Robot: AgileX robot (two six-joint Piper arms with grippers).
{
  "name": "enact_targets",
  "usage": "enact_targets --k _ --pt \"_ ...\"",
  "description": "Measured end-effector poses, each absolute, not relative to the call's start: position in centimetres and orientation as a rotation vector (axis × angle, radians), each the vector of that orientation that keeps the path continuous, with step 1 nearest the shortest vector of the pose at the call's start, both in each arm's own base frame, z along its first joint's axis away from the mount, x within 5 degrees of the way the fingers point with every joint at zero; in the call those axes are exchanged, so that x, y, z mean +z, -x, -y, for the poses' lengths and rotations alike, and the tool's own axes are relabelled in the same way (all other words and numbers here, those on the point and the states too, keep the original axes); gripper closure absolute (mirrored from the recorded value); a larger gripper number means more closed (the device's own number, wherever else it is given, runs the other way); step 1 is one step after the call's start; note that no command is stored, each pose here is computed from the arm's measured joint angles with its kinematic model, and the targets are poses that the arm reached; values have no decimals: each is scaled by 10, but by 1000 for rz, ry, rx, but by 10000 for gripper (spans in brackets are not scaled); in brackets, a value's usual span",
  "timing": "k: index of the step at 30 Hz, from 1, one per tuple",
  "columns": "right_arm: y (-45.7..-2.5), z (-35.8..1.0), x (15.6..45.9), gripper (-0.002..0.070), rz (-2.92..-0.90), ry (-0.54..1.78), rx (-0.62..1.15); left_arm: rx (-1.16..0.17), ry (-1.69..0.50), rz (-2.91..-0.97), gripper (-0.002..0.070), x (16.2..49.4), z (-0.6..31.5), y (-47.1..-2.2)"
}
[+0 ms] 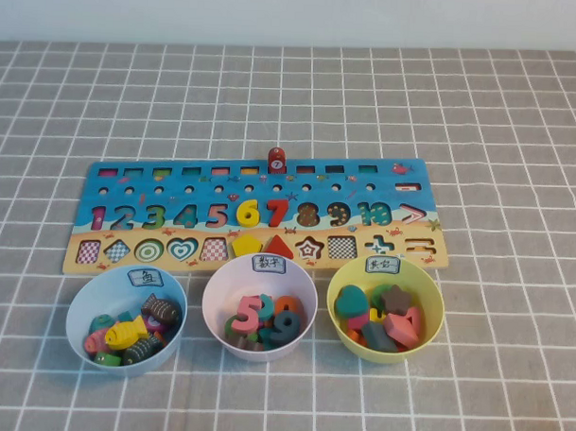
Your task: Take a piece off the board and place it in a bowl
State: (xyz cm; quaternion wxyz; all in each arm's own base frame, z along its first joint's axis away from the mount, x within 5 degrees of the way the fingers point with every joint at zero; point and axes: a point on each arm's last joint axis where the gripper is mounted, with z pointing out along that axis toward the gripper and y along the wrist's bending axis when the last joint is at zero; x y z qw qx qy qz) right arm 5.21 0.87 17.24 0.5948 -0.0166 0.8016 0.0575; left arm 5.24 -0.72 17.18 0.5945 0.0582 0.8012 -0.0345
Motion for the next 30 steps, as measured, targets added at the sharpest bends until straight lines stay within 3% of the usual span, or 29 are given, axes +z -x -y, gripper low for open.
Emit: enact_targets --k 30 --pt "-54 -12 182 694 -1763 -91 287 -80 -135 -1862 672 172 7 -52"
